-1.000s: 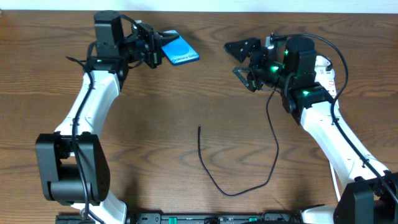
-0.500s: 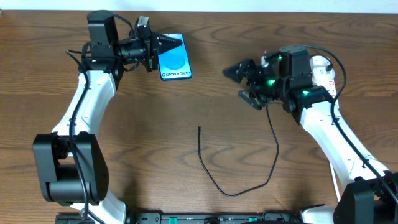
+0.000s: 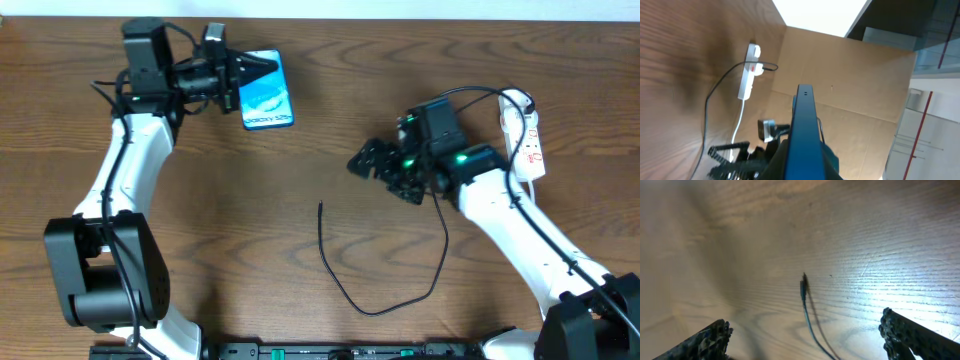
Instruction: Plug charger to phone and switch on socket
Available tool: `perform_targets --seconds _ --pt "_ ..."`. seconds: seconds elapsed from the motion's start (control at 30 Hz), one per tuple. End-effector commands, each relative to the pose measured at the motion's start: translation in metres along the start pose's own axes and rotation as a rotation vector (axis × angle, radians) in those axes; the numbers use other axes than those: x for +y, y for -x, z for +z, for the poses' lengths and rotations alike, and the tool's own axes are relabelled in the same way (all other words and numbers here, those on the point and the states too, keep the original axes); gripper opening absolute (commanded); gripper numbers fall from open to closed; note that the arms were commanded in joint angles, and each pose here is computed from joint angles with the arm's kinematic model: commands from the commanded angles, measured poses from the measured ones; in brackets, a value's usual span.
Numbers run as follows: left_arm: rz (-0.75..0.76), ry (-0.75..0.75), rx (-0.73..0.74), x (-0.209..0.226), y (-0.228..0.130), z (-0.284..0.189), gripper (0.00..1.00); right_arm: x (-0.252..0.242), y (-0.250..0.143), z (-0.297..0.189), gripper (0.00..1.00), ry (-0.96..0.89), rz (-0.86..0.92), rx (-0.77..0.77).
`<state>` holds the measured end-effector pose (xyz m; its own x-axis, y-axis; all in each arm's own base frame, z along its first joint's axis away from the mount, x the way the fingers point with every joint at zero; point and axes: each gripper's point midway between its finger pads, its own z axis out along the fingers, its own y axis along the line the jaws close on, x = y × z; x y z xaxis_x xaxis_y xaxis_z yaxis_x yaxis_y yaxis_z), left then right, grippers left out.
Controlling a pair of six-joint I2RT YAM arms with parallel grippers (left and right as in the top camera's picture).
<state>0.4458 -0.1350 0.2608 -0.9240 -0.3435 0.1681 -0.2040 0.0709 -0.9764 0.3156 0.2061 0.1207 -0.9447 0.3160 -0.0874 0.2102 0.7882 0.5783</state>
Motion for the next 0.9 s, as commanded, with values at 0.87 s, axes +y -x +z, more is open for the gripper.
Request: perform_targets --seconds 0.87 --pt "0.115 -0.067 -0.007 -0.023 0.007 -0.05 0.07 0.015 -0.06 0.081 0.99 -0.155 -0.185 0.115"
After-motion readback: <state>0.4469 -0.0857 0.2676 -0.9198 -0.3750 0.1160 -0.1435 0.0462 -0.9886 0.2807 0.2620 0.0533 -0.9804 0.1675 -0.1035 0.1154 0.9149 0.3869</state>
